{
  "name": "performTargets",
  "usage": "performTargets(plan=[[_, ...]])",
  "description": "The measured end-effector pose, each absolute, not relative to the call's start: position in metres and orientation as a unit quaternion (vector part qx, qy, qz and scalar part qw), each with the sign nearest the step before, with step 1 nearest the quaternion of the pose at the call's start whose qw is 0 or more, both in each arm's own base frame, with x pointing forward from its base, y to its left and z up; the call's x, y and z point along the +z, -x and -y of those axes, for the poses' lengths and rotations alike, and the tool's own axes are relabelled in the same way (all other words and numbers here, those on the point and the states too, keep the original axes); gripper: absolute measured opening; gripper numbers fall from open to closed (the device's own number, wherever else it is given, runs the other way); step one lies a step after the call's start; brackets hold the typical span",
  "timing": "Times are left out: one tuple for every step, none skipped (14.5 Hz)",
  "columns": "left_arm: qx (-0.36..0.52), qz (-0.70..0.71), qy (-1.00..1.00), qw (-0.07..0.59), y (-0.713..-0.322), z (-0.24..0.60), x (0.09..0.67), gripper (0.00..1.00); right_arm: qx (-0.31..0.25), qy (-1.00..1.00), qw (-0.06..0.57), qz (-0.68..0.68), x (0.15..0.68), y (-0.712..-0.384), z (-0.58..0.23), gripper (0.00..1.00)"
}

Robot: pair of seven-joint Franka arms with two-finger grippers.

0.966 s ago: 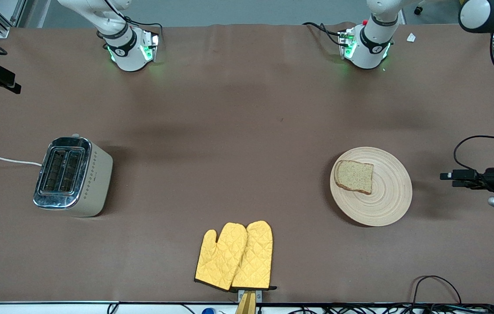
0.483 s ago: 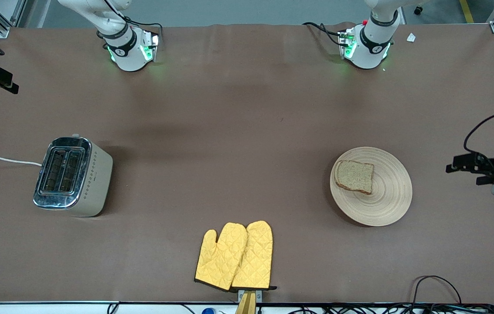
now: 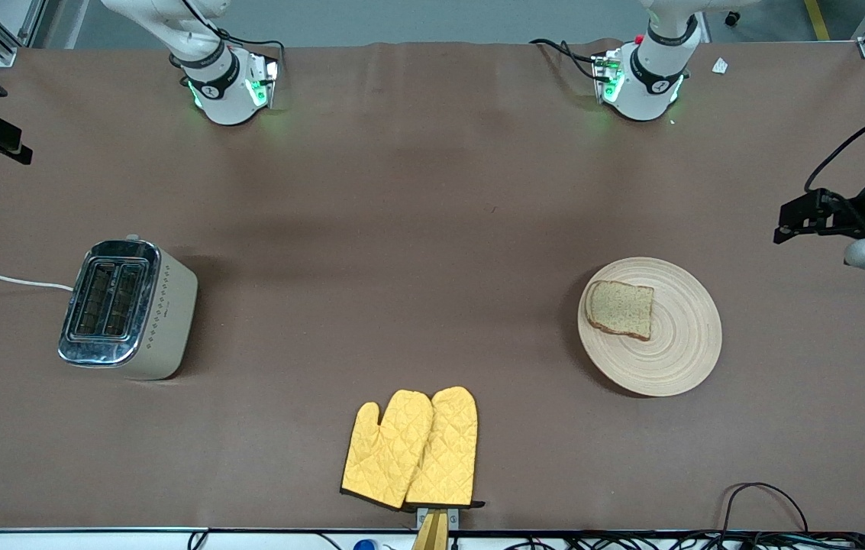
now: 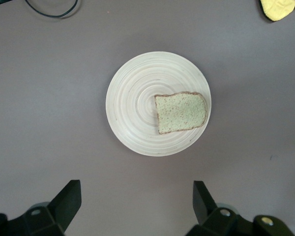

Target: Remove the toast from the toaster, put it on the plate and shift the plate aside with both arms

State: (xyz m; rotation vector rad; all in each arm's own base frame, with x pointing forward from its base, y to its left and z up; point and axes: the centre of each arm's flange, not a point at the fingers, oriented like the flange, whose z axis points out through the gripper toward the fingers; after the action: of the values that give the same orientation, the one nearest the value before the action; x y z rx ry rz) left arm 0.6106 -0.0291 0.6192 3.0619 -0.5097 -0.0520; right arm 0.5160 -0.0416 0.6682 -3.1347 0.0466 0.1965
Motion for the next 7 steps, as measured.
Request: performTargets(plan=[[-0.014, 0.163, -0.986, 0.017, -0.607, 0.028, 0.625, 1.0, 0.063, 0.998, 0.0, -0.015, 0.668, -0.516, 0.042, 1.0], [-0.01, 0.164, -0.986, 0.015, -0.603, 0.028, 0.632, 1.0, 0.063, 0.998, 0.0, -0.015, 0.668, -0.516, 0.042, 1.0], [-0.008, 0.166, -0.986, 0.014, -0.597, 0.031, 0.641, 1.0, 0.063, 0.998, 0.0, -0.015, 0.668, -0.516, 0.042, 1.0], [-0.005, 0.166, -0.986, 0.007, -0.59, 0.036, 0.651, 1.0, 0.063, 0.998, 0.0, -0.015, 0.668, -0.516, 0.042, 1.0], [-0.004, 0.158, -0.987, -0.002, -0.582, 0.044, 0.66, 1.0, 0.063, 0.998, 0.0, -0.015, 0.668, -0.516, 0.042, 1.0], [-0.001, 0.148, -0.989, -0.008, -0.574, 0.054, 0.669, 1.0, 0.063, 0.998, 0.0, -0.015, 0.668, -0.516, 0.042, 1.0], [0.002, 0.138, -0.99, -0.012, -0.567, 0.063, 0.676, 1.0, 0.063, 0.998, 0.0, -0.015, 0.668, -0.516, 0.041, 1.0]])
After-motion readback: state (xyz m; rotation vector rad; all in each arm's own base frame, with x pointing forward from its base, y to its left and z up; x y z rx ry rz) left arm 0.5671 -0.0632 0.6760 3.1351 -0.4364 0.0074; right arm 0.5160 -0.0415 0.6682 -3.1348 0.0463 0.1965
